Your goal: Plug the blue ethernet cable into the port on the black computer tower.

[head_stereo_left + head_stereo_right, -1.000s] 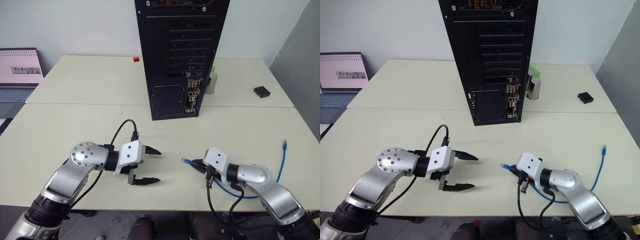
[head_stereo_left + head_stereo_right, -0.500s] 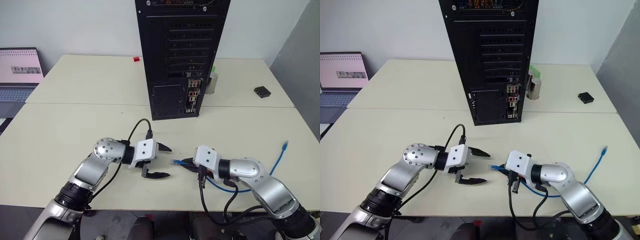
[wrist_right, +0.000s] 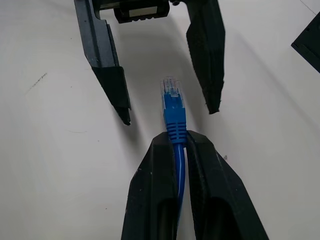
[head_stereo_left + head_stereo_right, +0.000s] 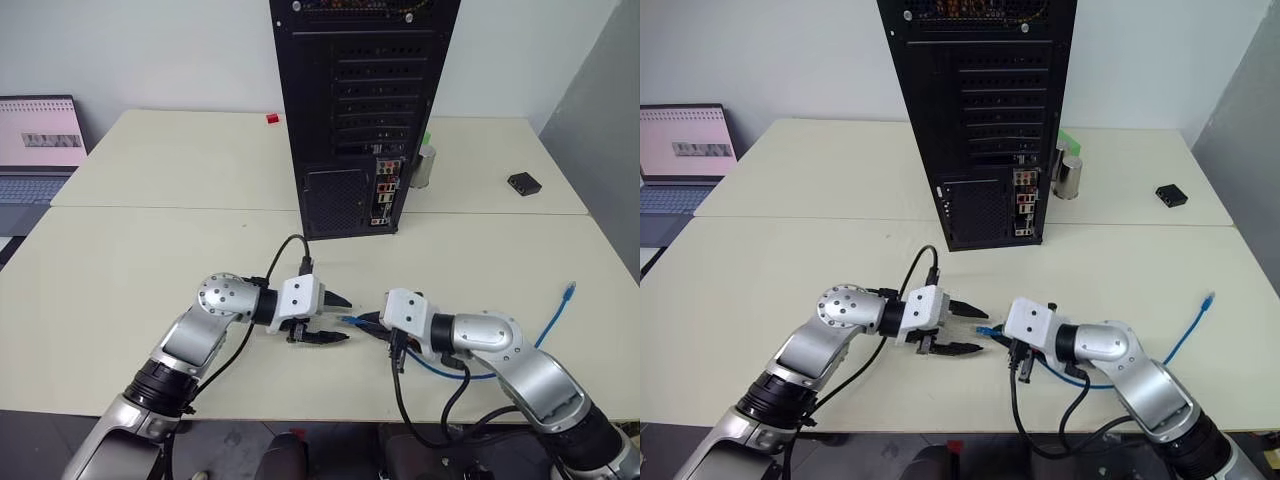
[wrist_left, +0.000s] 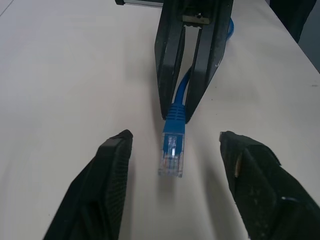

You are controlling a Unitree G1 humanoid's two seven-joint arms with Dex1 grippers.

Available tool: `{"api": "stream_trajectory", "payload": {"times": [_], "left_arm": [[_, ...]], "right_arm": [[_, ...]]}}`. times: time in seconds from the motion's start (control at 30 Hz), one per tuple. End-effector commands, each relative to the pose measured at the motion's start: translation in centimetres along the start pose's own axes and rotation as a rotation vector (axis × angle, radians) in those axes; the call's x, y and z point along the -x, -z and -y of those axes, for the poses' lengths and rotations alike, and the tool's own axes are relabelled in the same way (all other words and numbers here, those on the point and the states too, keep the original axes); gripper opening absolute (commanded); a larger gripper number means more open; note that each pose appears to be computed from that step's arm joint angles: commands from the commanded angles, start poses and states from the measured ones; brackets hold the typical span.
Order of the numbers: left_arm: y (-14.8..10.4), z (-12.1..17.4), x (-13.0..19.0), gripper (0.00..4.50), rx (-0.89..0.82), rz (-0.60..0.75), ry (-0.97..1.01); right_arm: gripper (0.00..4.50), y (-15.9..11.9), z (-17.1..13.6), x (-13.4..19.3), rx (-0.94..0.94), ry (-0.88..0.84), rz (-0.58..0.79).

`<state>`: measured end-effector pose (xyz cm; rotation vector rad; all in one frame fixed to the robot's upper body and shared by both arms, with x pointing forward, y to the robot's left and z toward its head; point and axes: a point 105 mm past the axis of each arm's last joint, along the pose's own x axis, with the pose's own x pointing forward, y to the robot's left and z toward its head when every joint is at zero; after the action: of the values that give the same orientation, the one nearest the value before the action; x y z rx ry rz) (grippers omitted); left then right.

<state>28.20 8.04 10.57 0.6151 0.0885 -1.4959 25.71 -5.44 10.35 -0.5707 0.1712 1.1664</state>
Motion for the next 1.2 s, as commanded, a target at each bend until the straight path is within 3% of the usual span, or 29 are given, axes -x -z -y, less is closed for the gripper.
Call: {"api": "stream_trajectory", "payload": {"times": [0.03, 0.27, 0.53, 0.57, 0.77, 0.93, 1.2], "left_arm": [[-0.5, -0.3, 0.2, 1.91, -0.043, -0.001, -0.007], [-0.2, -0.3, 0.2, 0.40, -0.059, -0.018, -0.007], [-0.3, -0.3, 0.1, 0.28, -0.107, -0.002, -0.017], [-0.5, -0.3, 0.2, 0.28, -0.118, 0.009, -0.027], [-0.9, -0.5, 0.8, 0.28, -0.199, 0.051, -0.113], [-2.4, -2.0, 1.7, 0.28, -0.526, 0.100, -0.344], [-3.9, -1.3, 2.2, 0.28, -0.905, 0.197, -0.440]], "right_arm": [[0.03, -1.0, 0.1, 0.1, 0.029, -0.004, 0.031], [0.03, -1.2, 0.2, 0.1, 0.040, -0.005, 0.035], [0.02, -1.7, 0.0, 0.4, 0.045, -0.036, 0.056], [0.72, -1.8, 0.0, 0.8, 0.030, -0.040, 0.063], [2.22, -2.7, 0.3, 4.2, -0.078, -0.052, 0.084], [3.43, -4.6, 1.5, 6.2, -0.283, 0.019, 0.238], [3.48, -5.3, 2.2, 5.3, -0.441, 0.021, 0.295]]}}
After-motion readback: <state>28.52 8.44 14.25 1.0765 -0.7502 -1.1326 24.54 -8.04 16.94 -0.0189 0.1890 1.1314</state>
